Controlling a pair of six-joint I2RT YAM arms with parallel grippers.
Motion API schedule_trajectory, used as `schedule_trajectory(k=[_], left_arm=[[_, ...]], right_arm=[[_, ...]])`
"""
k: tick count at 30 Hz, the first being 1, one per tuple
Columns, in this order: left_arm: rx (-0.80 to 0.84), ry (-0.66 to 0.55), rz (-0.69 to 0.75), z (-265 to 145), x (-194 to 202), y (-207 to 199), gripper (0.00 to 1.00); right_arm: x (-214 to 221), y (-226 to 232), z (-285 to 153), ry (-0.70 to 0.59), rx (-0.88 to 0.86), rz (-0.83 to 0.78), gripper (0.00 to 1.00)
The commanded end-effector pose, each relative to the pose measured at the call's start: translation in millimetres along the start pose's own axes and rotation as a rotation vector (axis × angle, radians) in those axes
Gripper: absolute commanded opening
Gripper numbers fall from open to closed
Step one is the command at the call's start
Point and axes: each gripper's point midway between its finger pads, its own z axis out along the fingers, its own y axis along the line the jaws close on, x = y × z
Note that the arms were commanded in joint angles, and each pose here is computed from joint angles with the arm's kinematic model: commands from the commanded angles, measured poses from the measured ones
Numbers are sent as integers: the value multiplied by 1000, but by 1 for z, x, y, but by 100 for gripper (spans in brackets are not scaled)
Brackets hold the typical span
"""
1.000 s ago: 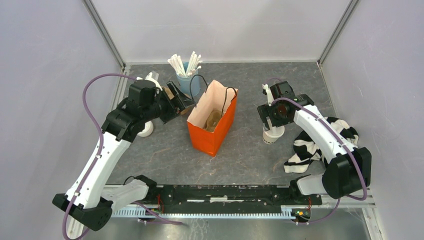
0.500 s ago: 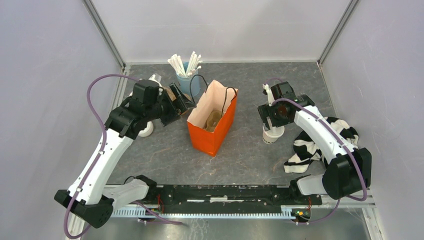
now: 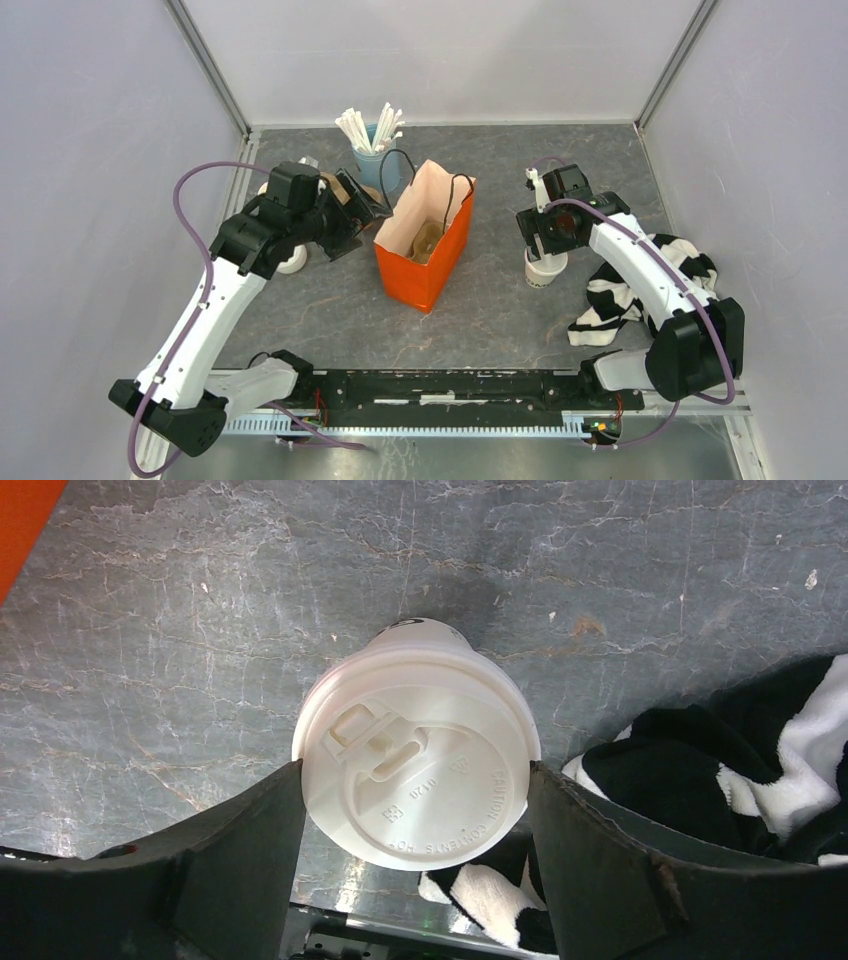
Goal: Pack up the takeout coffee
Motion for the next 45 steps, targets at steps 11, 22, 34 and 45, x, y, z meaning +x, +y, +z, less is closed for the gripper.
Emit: schedule_trajectory(k=[11,22,34,45], left_arm=[[-169,264,-413,-6,60,19,80],[-249,183,-487,22,72,-10,71],[-365,140,-488,32,73,1,48],[-383,105,-364,36,64,-8,25]], right_arm=[[-26,9,-19,-137,-70,-51,69],[-32,11,-33,-192,-72,-92,65],[-48,25,-62,-275,-96,-145,60],[-78,37,-112,-407,-135,-163,57]])
